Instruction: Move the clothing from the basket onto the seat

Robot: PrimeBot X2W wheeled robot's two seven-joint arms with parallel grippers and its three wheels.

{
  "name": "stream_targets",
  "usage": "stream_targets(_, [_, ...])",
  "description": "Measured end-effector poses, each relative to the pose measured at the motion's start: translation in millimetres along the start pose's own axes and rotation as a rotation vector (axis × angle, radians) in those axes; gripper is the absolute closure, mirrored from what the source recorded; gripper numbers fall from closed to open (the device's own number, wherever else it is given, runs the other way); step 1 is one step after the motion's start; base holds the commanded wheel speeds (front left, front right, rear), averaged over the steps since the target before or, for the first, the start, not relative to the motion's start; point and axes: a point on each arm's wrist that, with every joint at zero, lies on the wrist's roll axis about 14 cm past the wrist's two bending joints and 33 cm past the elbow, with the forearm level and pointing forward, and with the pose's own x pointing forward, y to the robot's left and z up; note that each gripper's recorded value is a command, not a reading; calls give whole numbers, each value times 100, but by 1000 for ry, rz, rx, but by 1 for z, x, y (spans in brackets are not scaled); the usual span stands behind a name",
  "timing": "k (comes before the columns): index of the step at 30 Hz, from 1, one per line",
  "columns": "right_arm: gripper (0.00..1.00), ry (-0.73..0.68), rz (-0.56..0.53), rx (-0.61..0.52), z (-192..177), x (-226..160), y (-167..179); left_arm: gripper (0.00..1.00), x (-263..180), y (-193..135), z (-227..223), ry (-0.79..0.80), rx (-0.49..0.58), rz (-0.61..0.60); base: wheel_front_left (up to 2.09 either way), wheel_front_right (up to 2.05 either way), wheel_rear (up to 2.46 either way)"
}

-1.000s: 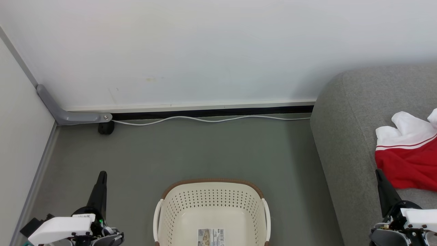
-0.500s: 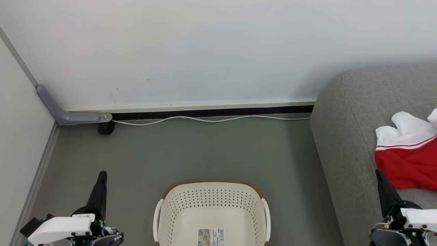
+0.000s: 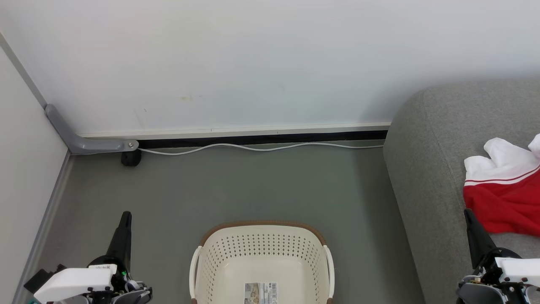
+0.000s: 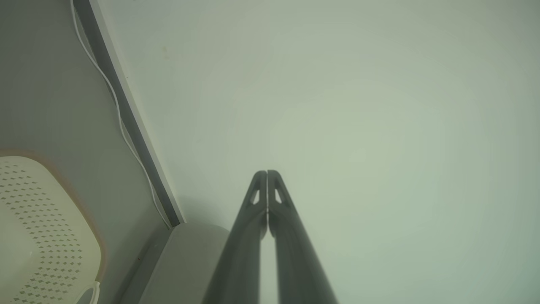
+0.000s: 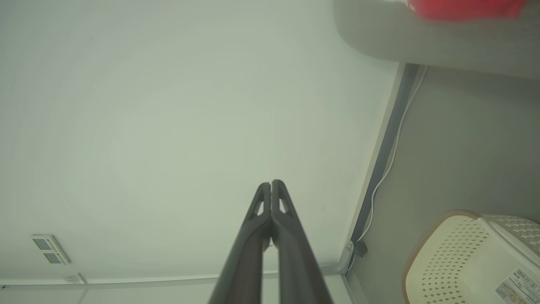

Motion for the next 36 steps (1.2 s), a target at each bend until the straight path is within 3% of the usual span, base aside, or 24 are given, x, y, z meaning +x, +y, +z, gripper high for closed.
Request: stream_targets(36, [100,0,0,0,0,0,0,100,0,0,0,-1,-2,0,0,0,0])
